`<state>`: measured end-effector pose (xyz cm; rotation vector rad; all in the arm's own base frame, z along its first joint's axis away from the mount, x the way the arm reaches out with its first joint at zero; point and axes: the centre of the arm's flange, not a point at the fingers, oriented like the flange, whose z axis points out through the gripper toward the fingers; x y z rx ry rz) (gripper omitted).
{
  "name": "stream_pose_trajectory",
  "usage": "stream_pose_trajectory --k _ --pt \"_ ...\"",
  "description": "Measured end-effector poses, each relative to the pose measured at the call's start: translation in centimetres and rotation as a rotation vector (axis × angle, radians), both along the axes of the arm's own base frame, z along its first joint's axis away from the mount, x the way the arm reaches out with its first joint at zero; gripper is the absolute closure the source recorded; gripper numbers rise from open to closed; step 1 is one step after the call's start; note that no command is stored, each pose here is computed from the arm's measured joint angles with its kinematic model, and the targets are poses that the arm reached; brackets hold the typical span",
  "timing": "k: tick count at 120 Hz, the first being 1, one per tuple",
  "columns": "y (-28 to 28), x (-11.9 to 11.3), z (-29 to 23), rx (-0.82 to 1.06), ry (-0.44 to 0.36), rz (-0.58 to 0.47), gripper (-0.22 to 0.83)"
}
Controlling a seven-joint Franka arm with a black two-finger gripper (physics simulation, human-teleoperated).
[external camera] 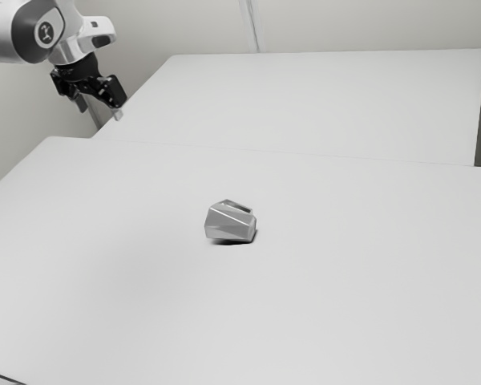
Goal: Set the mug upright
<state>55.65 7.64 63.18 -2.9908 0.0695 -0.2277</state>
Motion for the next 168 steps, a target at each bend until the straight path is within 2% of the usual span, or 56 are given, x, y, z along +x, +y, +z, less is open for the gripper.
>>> stream_pose_trajectory --k 32,60,83,106,144,168 --pt "0.0 0.2 -2.0 -0.030 0.030 0.033 0.00" --pt "-0.6 2.5 -10.1 -0.363 0.144 0.140 0.00" --pt "2.5 1.2 -19.3 -0.650 0.274 0.339 0.00" --pt "1.0 2.4 -24.6 -0.830 0.335 0.432 0.00" --pt "0.6 5.2 -29.7 -0.981 0.313 0.558 0.00" --pt "0.8 7.2 -31.6 -1.020 0.286 0.601 0.00"
